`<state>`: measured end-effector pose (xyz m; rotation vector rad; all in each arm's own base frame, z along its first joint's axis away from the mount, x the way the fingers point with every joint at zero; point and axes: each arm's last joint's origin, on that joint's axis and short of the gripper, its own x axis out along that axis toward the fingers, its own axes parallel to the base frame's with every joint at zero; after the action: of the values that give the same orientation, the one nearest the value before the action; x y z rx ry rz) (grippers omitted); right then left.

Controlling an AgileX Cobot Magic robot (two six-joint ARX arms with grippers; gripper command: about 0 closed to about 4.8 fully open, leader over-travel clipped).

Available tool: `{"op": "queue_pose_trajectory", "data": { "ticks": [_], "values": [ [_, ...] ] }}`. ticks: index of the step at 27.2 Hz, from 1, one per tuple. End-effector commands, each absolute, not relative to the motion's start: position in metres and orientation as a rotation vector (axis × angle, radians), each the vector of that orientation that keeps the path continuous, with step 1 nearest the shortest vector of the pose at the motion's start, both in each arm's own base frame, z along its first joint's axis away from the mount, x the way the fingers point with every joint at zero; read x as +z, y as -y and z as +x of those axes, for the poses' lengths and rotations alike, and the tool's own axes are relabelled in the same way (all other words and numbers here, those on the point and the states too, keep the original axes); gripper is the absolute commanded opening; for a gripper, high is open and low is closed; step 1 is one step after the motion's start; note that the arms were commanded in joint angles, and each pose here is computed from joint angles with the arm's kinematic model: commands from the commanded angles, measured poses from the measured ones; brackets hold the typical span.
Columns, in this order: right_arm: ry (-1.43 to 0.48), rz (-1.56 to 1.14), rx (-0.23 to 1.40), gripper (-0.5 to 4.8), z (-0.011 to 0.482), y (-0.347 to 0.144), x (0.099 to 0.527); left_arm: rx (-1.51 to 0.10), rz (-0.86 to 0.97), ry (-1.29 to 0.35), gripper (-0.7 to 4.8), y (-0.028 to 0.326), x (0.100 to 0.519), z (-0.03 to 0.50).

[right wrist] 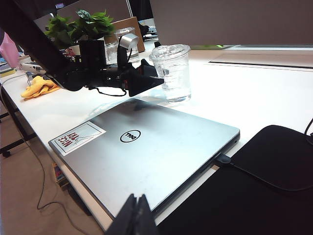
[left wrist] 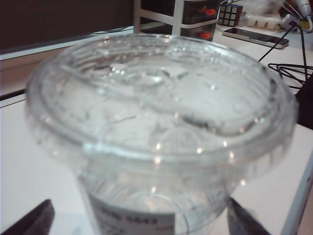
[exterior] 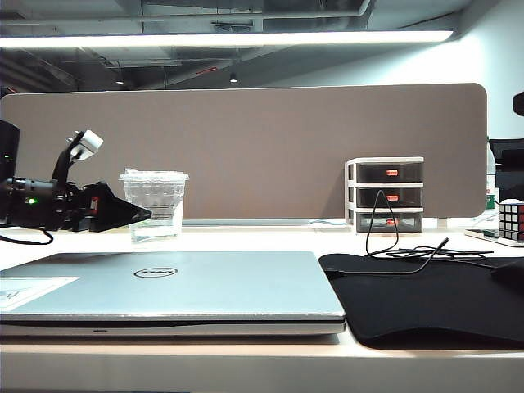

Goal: Pick up the coffee cup and place it over the laptop.

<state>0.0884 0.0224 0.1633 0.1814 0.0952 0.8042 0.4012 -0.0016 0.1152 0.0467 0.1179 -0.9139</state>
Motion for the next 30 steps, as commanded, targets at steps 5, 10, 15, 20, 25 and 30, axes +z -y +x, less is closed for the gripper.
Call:
{"op": "queue_pose_trajectory", "data": {
  "ticks": [5,10,15,20,25,30],
  "values": [
    [-0.089,0.176,0.805,-0.06,0.089,-0.023,0.162,-0.978,0.064,-0.118,4.79,0.020,0.117,0.416],
    [-0.089,0.176,0.805,-0.06,0.089,-0.023,0.162,-0.974,0.077,-0.120,4.79,0.026,0.113,0.420],
    [-0.089,0.176,0.805,-0.06,0.089,-0.022,0.162,-0.970,0.078,-0.123,4.79,0.029,0.109,0.422],
    [-0.089,0.176,0.806,-0.06,0.089,-0.023,0.162,-0.938,0.098,-0.105,4.79,0.031,0.112,0.424],
    [-0.089,0.176,0.805,-0.06,0.089,-0.023,0.162,-0.911,0.110,-0.096,4.79,0.035,0.113,0.425],
    [-0.089,0.176,0.805,-0.06,0.089,-0.023,0.162,-0.906,0.112,-0.092,4.79,0.035,0.113,0.425]
  ]
}}
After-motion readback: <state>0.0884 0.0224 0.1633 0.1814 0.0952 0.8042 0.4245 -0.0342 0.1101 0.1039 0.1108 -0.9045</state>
